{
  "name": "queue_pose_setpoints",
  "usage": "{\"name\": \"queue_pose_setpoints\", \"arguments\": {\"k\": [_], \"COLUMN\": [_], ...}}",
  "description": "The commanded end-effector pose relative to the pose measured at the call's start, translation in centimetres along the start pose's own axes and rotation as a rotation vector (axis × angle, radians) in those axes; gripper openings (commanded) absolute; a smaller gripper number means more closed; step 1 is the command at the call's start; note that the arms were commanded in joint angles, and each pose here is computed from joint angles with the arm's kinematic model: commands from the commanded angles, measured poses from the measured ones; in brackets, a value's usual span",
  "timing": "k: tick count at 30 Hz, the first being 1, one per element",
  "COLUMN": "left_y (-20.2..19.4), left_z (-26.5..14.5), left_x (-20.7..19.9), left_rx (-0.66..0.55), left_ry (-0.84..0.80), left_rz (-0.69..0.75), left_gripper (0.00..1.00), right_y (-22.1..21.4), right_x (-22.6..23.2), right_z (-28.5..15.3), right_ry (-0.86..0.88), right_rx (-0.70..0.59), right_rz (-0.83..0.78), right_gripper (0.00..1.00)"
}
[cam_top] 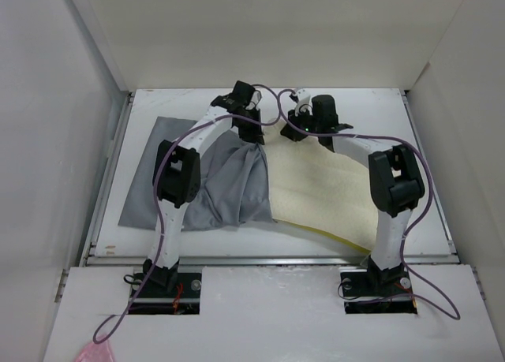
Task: Put the pillow into the pillowcase
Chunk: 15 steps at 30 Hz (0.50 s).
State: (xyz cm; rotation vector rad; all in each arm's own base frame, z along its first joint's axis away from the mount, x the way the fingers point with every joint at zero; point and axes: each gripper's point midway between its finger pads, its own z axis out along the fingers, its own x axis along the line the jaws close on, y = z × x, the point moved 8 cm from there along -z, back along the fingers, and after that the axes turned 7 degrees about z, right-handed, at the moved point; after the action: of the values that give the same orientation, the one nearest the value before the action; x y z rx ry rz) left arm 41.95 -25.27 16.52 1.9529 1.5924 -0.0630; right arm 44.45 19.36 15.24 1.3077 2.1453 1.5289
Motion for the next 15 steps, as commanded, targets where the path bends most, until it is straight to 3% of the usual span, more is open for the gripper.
{"name": "queue_pose_setpoints", "arguments": {"k": [1, 8, 10, 12, 15], "left_y": [-0.1, 3.6, 4.7, 6.7, 7.6], "left_z": [-1.9, -8.3, -9.0, -10.4, -10.1], "left_x": [0.9, 0.6, 1.8, 0.8, 0.0], "left_rx": [-0.011, -0.201, -0.209, -0.284, -0.294], "left_ry": [0.103, 0.205, 0.275, 0.252, 0.188], "left_rz": [-0.006, -0.013, -0.037, -0.013, -0.002], "left_gripper": [0.0, 0.0, 0.0, 0.0, 0.0], "right_y": [1.2, 1.4, 1.8, 1.4, 0.8], "right_x": [0.4, 1.3, 2.8, 4.3, 8.2], "right_z": [-0.8, -2.2, -3.2, -4.1, -4.2], "right_ry": [-0.012, -0.026, 0.039, 0.101, 0.258], "right_rx": [-0.029, -0.064, -0.094, -0.109, -0.099], "right_rz": [-0.044, -0.081, -0.133, -0.199, -0.284], "right_gripper": [0.0, 0.0, 0.0, 0.0, 0.0]}}
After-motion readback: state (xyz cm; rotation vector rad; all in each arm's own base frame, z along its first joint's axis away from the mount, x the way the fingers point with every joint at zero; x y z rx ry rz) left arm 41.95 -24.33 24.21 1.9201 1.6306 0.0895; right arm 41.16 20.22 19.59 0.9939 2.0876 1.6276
